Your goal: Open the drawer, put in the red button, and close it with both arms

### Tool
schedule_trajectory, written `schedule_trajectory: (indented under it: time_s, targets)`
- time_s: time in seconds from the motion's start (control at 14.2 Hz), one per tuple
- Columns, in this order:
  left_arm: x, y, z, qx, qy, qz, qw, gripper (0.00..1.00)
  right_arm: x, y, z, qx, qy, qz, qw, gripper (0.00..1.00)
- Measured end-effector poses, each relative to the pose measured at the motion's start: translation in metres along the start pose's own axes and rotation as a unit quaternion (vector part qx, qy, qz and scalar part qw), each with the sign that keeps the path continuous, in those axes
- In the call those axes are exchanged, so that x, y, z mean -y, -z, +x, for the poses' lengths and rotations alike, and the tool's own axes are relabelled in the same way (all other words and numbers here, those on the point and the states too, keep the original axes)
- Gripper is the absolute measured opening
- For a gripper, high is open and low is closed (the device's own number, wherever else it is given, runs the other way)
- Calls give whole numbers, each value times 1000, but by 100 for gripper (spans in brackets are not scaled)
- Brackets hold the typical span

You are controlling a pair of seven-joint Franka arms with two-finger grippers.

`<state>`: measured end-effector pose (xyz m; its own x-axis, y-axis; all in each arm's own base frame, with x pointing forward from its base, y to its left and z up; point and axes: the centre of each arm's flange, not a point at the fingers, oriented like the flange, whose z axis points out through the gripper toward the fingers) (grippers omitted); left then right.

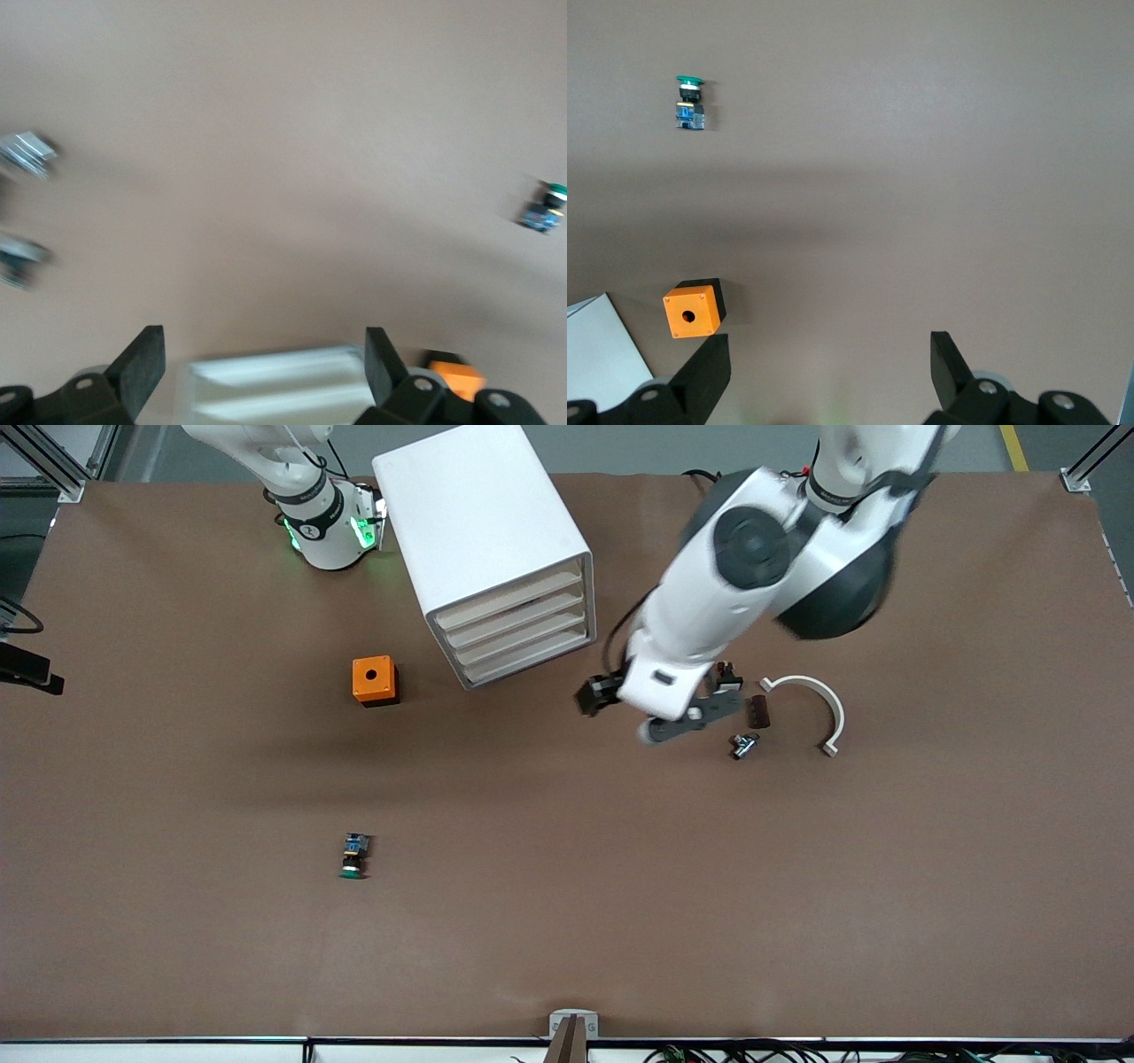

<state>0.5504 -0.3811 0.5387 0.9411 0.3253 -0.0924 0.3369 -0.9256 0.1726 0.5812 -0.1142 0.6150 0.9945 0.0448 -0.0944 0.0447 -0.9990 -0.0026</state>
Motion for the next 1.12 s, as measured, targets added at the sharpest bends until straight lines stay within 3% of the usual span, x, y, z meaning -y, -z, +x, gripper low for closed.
schedule_trajectory:
  time_s: [0.14,0.35,0.77,1.12]
  targets:
    - [46,53,25,-21,-27,9,999,100,4,4,-5,-3,4,2,1000,100]
    - [116,94,63,-18,-50,26,998,100,17,9,-11,-6,18,4,1000,100]
    - [221,125,123,-16,-70,33,997,100,55,19,-13,-17,54,4,998,100]
    - [270,131,128,-10,-104,41,994,100,56,21,-14,-20,54,3,998,100]
